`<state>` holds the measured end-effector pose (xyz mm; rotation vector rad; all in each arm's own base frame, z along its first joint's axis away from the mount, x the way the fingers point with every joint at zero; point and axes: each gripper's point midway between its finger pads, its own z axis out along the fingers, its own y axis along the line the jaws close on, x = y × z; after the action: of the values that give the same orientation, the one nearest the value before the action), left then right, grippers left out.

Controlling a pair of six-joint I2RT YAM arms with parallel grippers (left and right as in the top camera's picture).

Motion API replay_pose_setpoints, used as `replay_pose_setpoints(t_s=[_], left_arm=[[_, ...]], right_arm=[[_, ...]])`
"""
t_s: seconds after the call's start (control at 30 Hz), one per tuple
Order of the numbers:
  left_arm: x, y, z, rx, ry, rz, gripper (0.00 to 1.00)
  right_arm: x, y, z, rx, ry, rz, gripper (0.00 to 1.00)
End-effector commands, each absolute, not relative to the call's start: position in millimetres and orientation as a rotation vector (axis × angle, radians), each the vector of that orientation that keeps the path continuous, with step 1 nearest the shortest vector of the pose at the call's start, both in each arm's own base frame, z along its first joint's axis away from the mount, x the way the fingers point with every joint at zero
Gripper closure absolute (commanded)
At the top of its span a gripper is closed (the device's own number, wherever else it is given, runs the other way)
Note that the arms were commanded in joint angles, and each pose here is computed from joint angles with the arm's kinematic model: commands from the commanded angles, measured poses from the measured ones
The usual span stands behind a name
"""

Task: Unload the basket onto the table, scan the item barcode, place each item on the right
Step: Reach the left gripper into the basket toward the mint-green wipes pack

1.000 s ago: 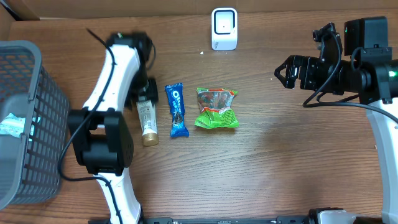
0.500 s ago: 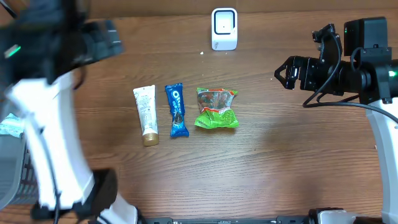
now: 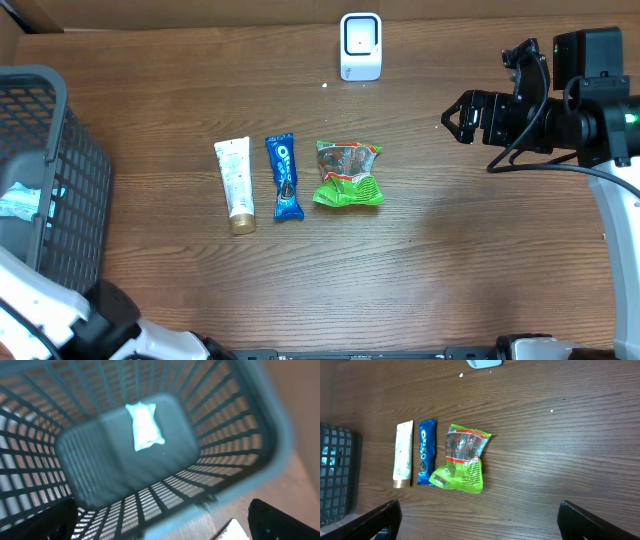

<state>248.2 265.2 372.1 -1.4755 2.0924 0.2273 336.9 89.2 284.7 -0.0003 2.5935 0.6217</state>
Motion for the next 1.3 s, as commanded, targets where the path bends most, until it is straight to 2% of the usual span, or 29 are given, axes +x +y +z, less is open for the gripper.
replay_pose_setpoints(t_s=[0.0,0.17,0.67,1.27], left_arm=[[266,285,318,-1.596,2.194,0.153,0.02],[283,308,257,-1.749,2.266,0.138,0.05],[307,358,139,-1.88,2.394,0.24,0.05],[304,382,65,-1.9,2.507,0.349,0.05]], right_arm=[[338,91,293,-0.013,2.569,0.623,0.0],[337,90,292,-0.01,2.577,0.624,0.0],[336,90,292,-0.009,2.581,0.624,0.0],[336,90,292,-0.009,2.581,0.624,0.0]])
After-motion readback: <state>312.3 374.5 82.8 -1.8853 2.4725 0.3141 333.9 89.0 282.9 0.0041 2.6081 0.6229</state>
